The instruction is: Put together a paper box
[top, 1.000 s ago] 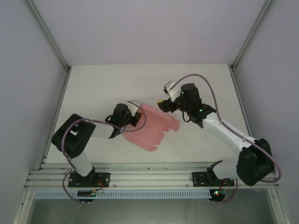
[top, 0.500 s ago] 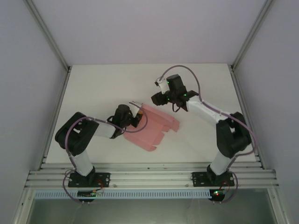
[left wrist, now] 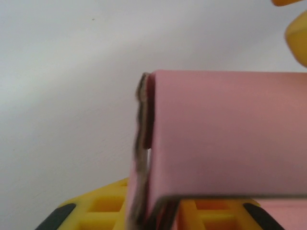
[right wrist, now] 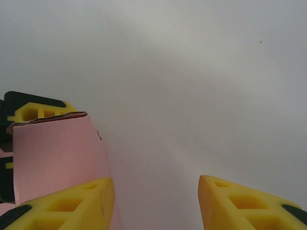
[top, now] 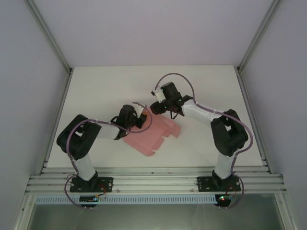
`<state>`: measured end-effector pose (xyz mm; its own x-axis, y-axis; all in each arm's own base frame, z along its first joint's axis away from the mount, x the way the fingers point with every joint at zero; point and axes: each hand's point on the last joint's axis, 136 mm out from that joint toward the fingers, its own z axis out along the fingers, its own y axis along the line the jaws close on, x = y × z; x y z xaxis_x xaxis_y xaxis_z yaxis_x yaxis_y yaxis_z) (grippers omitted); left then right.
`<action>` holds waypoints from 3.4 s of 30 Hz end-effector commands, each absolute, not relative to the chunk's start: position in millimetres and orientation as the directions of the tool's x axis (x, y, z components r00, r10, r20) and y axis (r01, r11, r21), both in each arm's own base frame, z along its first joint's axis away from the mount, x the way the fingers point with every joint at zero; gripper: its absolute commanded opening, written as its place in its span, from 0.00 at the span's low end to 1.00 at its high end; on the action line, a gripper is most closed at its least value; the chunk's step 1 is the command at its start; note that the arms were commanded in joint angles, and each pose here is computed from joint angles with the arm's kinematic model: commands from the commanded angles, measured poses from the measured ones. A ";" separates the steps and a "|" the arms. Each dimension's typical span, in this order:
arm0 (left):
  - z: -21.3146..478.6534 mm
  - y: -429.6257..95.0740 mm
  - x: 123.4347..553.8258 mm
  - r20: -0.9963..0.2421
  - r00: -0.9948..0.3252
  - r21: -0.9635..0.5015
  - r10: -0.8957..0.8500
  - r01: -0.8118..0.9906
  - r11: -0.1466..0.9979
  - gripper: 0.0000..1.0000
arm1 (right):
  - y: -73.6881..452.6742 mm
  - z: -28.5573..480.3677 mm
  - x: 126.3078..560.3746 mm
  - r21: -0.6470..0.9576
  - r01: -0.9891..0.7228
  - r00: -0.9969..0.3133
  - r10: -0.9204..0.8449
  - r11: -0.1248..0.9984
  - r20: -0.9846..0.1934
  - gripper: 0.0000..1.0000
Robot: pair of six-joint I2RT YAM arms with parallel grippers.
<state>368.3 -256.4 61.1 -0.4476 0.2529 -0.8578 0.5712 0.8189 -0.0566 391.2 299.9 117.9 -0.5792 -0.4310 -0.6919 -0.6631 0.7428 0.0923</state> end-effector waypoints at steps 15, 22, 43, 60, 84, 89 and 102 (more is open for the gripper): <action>45.2 -209.5 394.7 -0.889 -0.409 0.129 0.204 0.203 0.971 0.00 | 304.4 76.8 343.1 0.084 -0.677 -0.634 -0.522 0.731 -0.571 0.50; 38.4 -256.5 369.6 -0.901 -0.407 -0.061 0.148 0.458 0.887 0.00 | 307.5 82.1 336.4 0.135 -0.643 -0.669 -0.468 0.754 -0.577 0.52; 52.7 -252.6 357.6 -0.868 -0.461 -0.072 0.186 0.486 0.871 0.17 | 319.0 164.5 372.0 0.318 -0.599 -0.682 -0.260 0.735 -0.684 0.62; 63.0 -255.5 357.8 -0.884 -0.451 -0.152 0.121 0.522 0.839 0.22 | 296.9 72.3 354.1 0.208 -0.633 -0.718 -0.466 0.745 -0.517 0.57; 112.0 -218.3 375.4 -0.899 -0.434 -0.109 0.056 0.346 0.932 0.00 | 205.5 198.1 344.5 -0.002 -0.408 -0.585 -0.264 0.913 -0.767 0.99; 116.7 -215.0 368.4 -0.888 -0.459 -0.139 0.033 0.336 0.931 0.00 | 194.2 186.0 323.0 -0.009 -0.448 -0.563 -0.290 0.894 -0.774 0.98; 130.3 -240.2 355.6 -0.886 -0.463 -0.234 -0.002 0.444 0.865 0.00 | 233.2 183.7 366.8 0.060 -0.470 -0.444 -0.178 0.881 -0.878 0.99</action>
<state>360.9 -225.3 108.4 -0.4885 0.0312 -0.8720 0.3833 0.9055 -0.1823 349.3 215.0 154.4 -0.5605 -0.2748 -0.7813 -0.4526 0.8916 0.0111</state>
